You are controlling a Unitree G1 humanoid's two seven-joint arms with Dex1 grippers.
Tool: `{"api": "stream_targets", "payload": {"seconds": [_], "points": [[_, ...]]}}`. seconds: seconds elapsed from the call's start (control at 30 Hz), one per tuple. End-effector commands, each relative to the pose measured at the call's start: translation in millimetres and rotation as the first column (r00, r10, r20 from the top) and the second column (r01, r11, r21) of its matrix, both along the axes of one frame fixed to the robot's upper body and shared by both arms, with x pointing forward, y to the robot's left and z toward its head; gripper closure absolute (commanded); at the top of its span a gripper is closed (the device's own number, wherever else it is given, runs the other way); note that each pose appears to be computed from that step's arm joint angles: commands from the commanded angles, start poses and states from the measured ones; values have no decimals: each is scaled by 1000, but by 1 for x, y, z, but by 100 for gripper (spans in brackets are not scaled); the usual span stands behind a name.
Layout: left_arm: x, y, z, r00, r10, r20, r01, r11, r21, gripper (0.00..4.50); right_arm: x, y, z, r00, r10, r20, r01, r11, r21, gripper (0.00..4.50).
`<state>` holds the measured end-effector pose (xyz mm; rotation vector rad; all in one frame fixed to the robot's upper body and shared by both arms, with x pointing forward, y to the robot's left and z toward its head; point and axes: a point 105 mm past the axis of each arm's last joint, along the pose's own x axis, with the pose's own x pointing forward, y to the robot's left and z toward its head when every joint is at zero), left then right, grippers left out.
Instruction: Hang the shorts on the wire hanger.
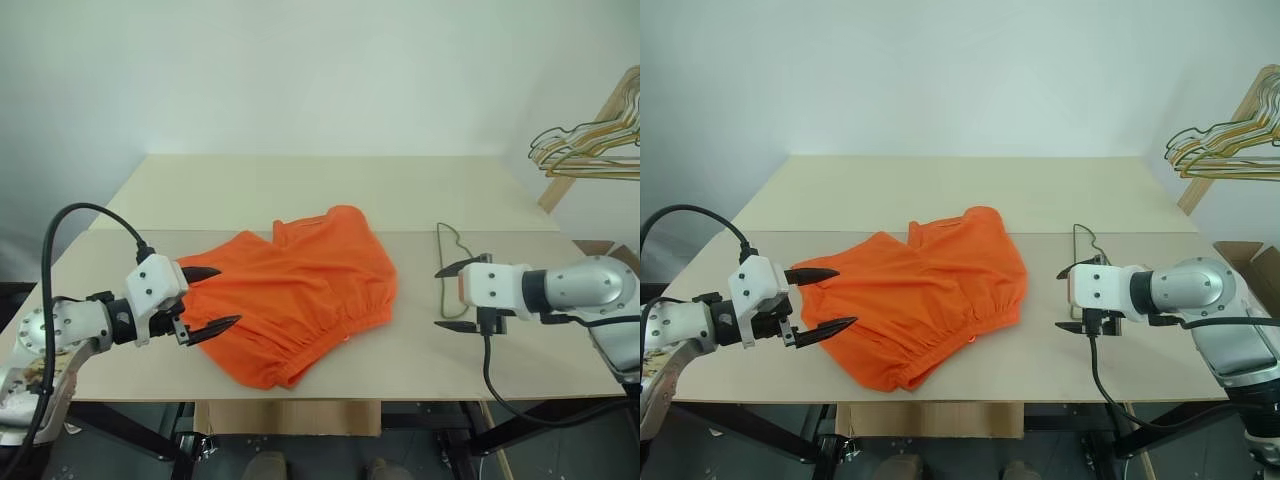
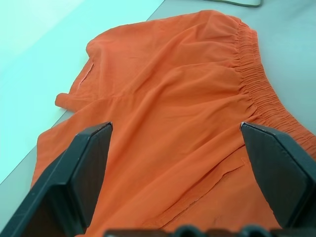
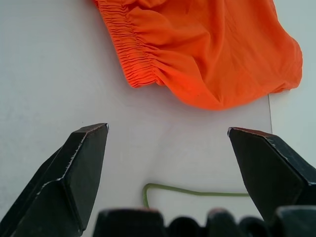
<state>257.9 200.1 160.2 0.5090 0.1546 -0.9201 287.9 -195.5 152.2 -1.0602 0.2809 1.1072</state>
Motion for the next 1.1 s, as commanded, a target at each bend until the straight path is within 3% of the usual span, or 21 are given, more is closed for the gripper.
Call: {"api": "stream_targets", "payload": {"seconds": [0.03, 0.13, 0.4, 0.6, 0.87, 1.0, 1.1], "points": [[-2, -4, 15, 999, -24, 47, 25, 1000, -16, 0, 4, 1, 14, 999, 0, 54, 0, 1000, -1, 3], [1, -8, 22, 996, -10, 83, 15, 998, -59, 0, 4, 1, 14, 999, 2, 53, -2, 1000, 1, 3], [-1, 0, 6, 1000, -3, 15, 3, 1000, 23, 0, 0, 19, 17, 995, 59, 78, -64, 996, 67, 3], [-1, 8, -9, 999, 16, -36, -12, 995, 102, 0, -13, 64, 14, 987, 151, 50, -158, 964, 216, 3], [-2, 15, -17, 994, -12, -106, 29, 987, 160, 0, -48, 124, -6, 952, 303, -40, -268, 891, 366, 3], [5, 26, -20, 992, -1, -126, 29, 974, 224, 0, -66, 150, -16, 896, 435, -94, -366, 839, 403, 3], [9, 31, -21, 991, 1, -133, 32, 969, 245, 0, -66, 173, -27, 866, 480, -141, -399, 832, 386, 3]]}}
